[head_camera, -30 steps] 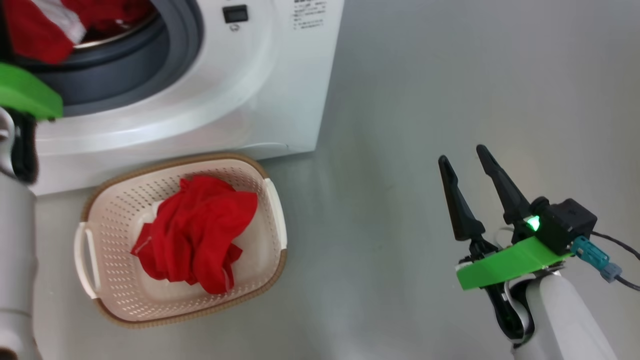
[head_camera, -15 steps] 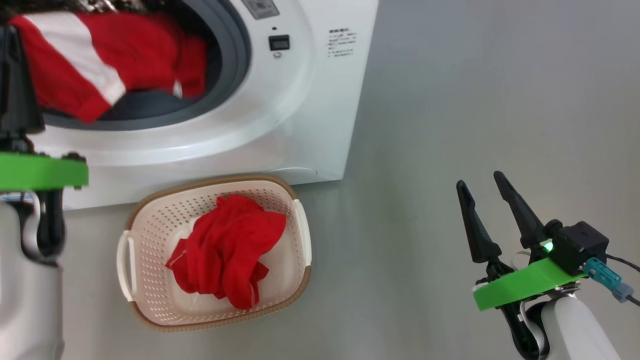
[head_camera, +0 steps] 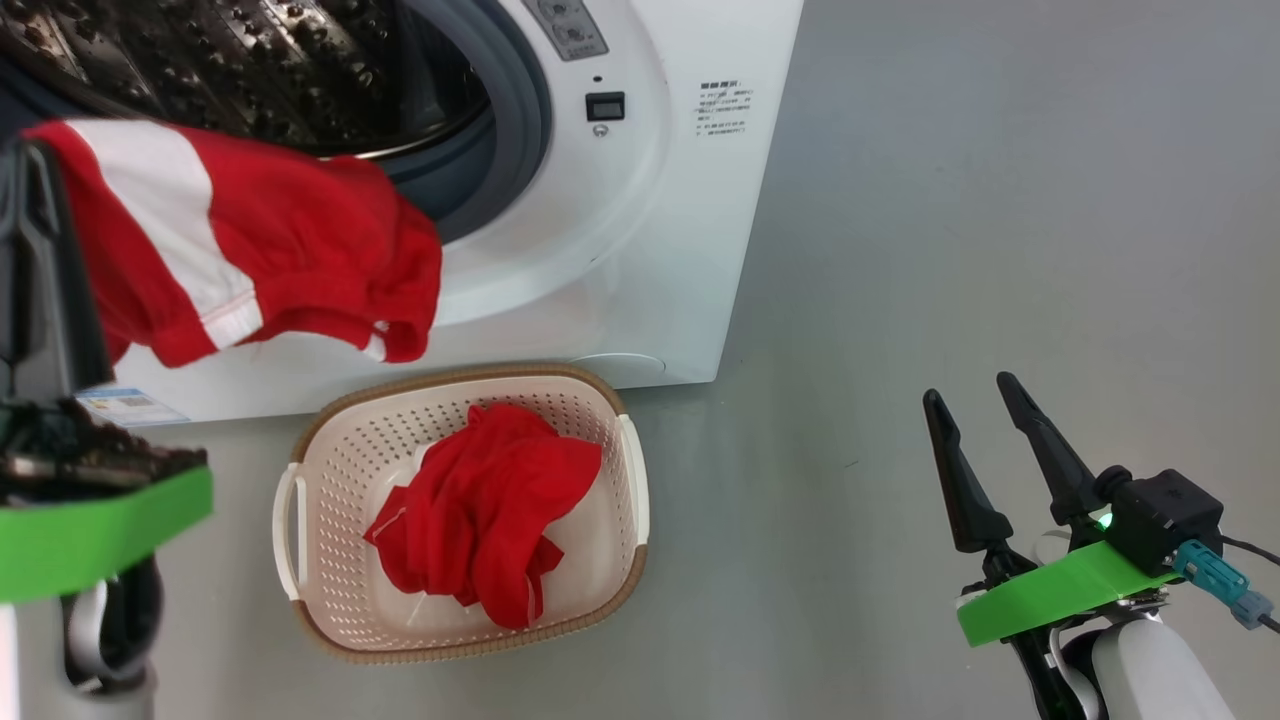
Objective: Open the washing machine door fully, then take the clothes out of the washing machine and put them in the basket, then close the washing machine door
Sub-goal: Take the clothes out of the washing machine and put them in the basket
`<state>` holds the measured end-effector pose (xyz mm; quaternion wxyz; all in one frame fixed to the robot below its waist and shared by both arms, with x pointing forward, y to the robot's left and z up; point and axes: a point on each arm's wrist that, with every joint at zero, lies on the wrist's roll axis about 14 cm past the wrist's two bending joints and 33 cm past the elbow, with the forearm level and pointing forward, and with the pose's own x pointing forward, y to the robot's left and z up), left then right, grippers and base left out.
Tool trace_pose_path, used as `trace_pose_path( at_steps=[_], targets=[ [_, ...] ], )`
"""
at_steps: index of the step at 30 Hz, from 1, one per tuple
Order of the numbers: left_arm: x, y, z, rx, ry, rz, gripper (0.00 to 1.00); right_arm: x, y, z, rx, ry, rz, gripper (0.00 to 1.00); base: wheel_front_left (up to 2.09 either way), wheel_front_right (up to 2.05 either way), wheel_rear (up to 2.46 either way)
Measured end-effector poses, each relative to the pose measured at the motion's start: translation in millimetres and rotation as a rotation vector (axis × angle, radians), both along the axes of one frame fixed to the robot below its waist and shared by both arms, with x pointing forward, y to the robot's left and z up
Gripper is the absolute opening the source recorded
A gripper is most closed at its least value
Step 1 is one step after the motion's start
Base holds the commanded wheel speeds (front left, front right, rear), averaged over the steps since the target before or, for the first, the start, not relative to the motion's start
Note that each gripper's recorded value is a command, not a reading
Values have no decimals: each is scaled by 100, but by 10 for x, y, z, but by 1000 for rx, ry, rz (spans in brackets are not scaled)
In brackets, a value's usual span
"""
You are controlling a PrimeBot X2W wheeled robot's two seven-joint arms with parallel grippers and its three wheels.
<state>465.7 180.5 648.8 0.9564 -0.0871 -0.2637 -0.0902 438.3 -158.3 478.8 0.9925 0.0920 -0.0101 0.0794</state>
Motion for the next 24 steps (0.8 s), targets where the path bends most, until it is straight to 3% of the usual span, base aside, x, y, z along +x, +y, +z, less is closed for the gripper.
trace_pose_path(
  at_steps=[10,18,24],
  targets=[
    [-120,-112,-263,-28,77,-17,0,16,6,-59,1,14,2,100,0,0,0],
    [-119,-405,-1208,-72,366,-76,0,21,-7,-146,2,36,-4,100,0,0,0],
    [-176,-537,-2111,-44,634,-101,0,108,-14,-139,5,27,-9,100,0,0,0]
  ],
)
